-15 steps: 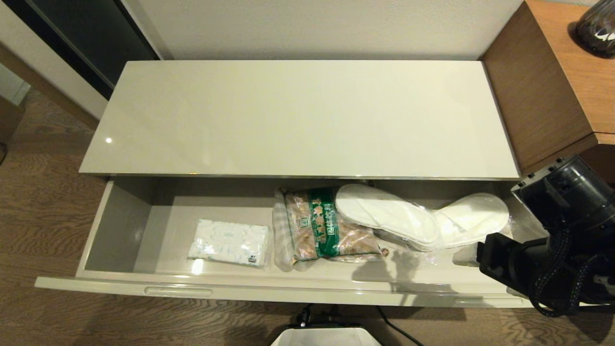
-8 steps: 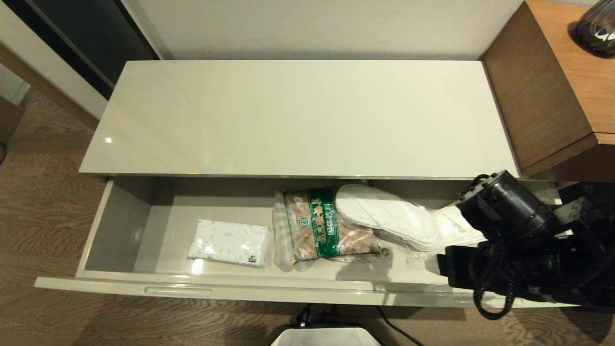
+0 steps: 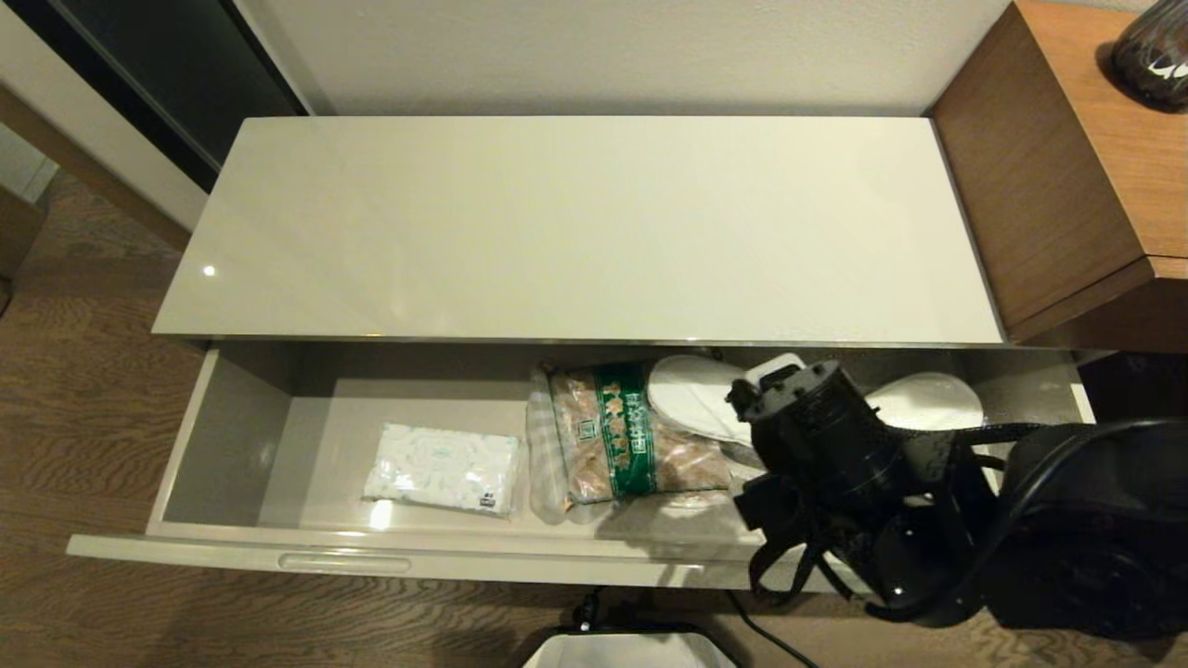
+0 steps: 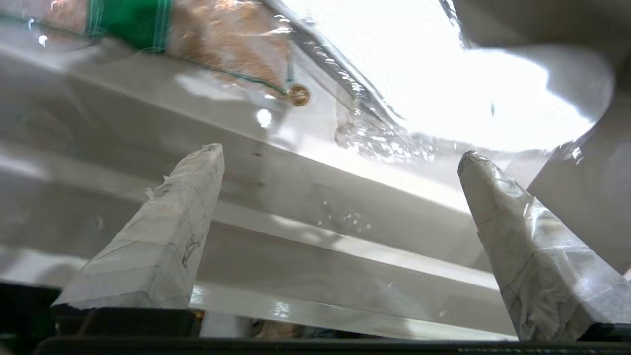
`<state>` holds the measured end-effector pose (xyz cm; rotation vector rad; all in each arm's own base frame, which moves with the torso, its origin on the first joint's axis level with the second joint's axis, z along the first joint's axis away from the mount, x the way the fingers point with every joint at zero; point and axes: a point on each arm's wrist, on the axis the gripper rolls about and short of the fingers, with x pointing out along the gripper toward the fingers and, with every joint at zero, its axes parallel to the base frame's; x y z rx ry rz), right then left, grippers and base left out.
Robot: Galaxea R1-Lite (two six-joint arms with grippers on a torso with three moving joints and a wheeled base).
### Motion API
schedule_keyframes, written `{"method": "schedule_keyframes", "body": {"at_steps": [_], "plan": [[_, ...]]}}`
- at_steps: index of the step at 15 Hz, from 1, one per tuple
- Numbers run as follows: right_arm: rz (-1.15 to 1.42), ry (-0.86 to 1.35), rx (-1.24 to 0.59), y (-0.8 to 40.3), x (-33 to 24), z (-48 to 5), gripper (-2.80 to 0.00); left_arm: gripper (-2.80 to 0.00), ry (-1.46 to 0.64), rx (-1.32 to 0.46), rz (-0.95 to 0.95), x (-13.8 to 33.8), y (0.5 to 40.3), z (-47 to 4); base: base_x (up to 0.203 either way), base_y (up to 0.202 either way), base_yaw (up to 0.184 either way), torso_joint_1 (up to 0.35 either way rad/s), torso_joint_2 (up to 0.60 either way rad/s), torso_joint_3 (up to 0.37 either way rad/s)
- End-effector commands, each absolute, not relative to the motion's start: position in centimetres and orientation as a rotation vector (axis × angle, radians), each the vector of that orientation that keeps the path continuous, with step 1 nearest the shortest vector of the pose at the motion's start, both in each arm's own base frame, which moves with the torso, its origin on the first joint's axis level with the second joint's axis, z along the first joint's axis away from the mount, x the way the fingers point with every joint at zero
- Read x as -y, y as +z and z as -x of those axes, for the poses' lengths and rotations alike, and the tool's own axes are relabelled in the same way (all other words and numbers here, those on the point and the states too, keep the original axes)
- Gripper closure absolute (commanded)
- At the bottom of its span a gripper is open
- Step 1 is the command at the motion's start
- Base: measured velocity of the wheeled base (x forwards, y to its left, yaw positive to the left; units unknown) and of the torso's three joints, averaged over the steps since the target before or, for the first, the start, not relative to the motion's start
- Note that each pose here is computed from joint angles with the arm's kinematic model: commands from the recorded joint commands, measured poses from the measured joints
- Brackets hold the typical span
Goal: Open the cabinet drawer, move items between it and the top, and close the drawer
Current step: Take out the solid drinks from the drawer
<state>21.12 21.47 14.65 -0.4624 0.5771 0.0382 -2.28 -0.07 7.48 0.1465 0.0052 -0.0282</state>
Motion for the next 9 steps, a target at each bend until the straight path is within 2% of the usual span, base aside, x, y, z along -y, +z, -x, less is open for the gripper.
{"method": "schedule_keyframes", "body": {"at_steps": [1, 9], "plan": [[0.539, 0.062, -0.580, 12.6, -24.2, -20.6, -2.80, 0.00, -0.027, -0.007, -0.146, 0.1, 7.5, 2.3, 0.000, 0.000, 0.000, 0.000, 0.00, 0.000], [0.510, 0.068, -0.547, 10.0, -27.2, -22.4, -2.80, 0.00, -0.022, -0.010, -0.120, 0.1, 7.4, 2.3, 0.000, 0.000, 0.000, 0.000, 0.00, 0.000]]}}
